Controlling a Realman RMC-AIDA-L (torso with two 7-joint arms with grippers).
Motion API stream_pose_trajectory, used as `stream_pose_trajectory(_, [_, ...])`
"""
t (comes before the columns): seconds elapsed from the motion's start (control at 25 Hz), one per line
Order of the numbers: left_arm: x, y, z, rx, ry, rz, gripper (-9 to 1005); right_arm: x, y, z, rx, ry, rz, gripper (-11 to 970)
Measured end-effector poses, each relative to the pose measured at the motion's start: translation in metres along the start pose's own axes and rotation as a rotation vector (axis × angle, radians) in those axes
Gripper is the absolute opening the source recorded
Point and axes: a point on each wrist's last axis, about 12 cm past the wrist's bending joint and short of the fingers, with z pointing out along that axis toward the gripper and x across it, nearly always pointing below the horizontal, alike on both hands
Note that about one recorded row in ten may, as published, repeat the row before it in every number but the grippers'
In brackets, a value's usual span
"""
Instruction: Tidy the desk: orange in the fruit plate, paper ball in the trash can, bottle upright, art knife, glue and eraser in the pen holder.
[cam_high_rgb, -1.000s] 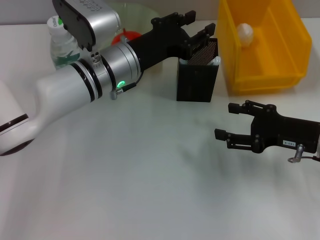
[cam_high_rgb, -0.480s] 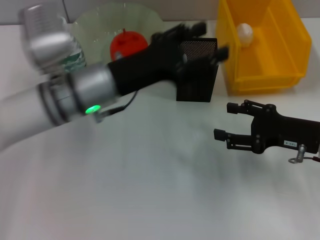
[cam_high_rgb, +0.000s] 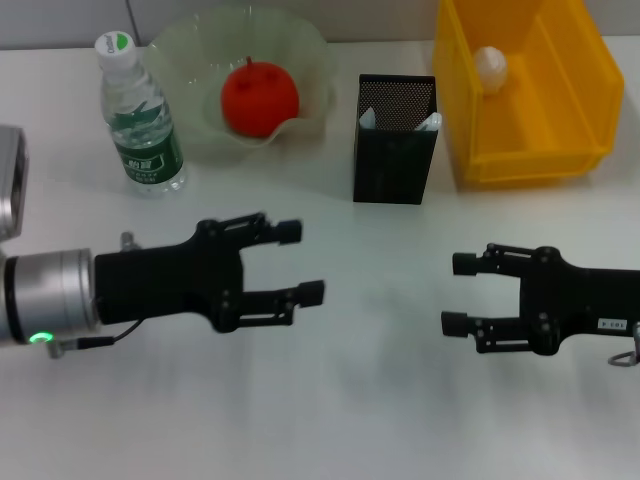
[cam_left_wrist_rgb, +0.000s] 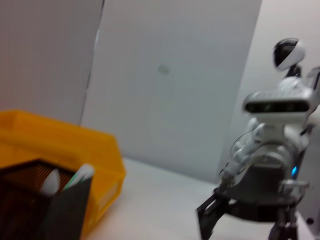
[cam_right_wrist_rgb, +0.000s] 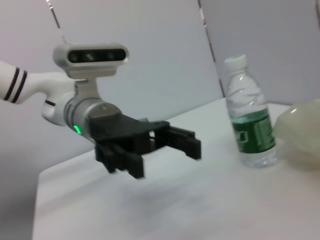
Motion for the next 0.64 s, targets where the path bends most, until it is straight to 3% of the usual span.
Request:
stream_pose_trajectory(0.12, [0.0100, 0.0021, -0.0106, -0.030, 0.059, -0.015, 808, 0.0009, 0.0005, 0.0022, -0.018, 0.024, 0.001, 822])
stream_pose_trajectory(0.64, [0.0147, 0.0005, -0.0109, -0.011, 0.105, -0.024, 808, 0.0015, 0.0003, 0.0056, -0.021, 0.027, 0.009, 822])
